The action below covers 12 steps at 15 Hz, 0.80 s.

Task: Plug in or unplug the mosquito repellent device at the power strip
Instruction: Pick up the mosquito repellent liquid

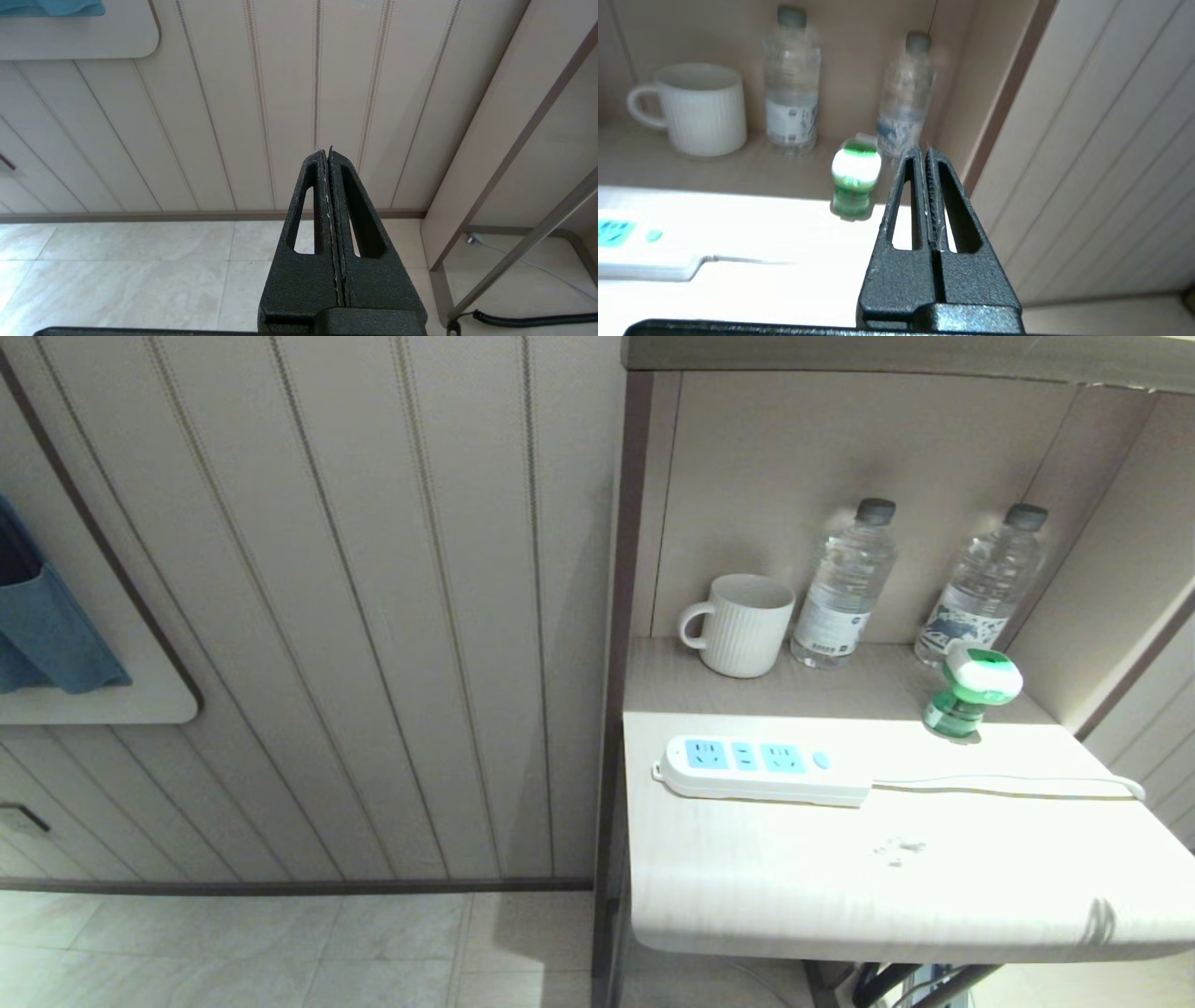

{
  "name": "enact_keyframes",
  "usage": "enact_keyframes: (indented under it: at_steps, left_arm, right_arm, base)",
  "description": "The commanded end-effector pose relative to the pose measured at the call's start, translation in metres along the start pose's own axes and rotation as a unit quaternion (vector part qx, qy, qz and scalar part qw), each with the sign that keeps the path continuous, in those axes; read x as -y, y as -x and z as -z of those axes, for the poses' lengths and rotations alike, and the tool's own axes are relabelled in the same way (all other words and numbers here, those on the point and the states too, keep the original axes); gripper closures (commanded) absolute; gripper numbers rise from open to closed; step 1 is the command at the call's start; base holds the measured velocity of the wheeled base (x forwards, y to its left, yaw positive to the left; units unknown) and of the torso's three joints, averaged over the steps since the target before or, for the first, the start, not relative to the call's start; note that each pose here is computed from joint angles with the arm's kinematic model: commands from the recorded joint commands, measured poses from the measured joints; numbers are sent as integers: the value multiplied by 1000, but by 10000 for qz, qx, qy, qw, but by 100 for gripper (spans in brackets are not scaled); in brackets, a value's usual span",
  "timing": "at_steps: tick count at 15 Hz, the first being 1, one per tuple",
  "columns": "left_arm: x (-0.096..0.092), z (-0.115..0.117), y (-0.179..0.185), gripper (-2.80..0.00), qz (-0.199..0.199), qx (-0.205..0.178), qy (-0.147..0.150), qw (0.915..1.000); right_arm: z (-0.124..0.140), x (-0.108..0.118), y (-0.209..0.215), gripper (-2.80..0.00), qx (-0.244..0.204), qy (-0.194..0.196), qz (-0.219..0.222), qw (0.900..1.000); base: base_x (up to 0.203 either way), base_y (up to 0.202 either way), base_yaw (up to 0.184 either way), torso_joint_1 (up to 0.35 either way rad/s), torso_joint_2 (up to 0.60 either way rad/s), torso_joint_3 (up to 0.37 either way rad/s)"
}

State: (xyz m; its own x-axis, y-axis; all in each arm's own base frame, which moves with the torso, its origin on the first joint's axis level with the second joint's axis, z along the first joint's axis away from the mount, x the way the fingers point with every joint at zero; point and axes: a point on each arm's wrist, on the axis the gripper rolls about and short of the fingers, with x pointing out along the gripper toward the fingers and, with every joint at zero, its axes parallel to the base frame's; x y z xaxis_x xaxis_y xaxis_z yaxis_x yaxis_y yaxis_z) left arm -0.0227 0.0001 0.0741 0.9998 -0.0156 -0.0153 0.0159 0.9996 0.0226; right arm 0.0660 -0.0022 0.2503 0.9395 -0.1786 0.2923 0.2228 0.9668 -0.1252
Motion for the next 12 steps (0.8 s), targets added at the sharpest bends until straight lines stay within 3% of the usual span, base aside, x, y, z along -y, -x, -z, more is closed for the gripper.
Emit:
enact_keyframes:
  at_steps: [1, 3, 8, 12]
  left_arm:
    - [0, 0, 0, 0, 7, -8, -1, 10000]
    - [0, 0, 0, 0, 6, -8, -1, 10000]
    - [0, 0, 0, 0, -1, -8, -1, 10000]
    - [0, 0, 0, 0, 4, -8, -1, 10000]
  right_arm:
    - [-7, 10, 37, 0, -414, -39, -66, 9991]
    - [0, 12, 56, 0, -692, -139, -262, 9972]
    - [86, -1, 97, 0, -1543, -165, -948, 9833]
    - [129, -8, 109, 0, -2034, -204, -1134, 9723]
  base:
    - [0, 0, 0, 0, 0, 0]
    - [0, 0, 0, 0, 0, 0]
    - [0, 0, 0, 0, 0, 0]
    - [0, 0, 0, 0, 0, 0]
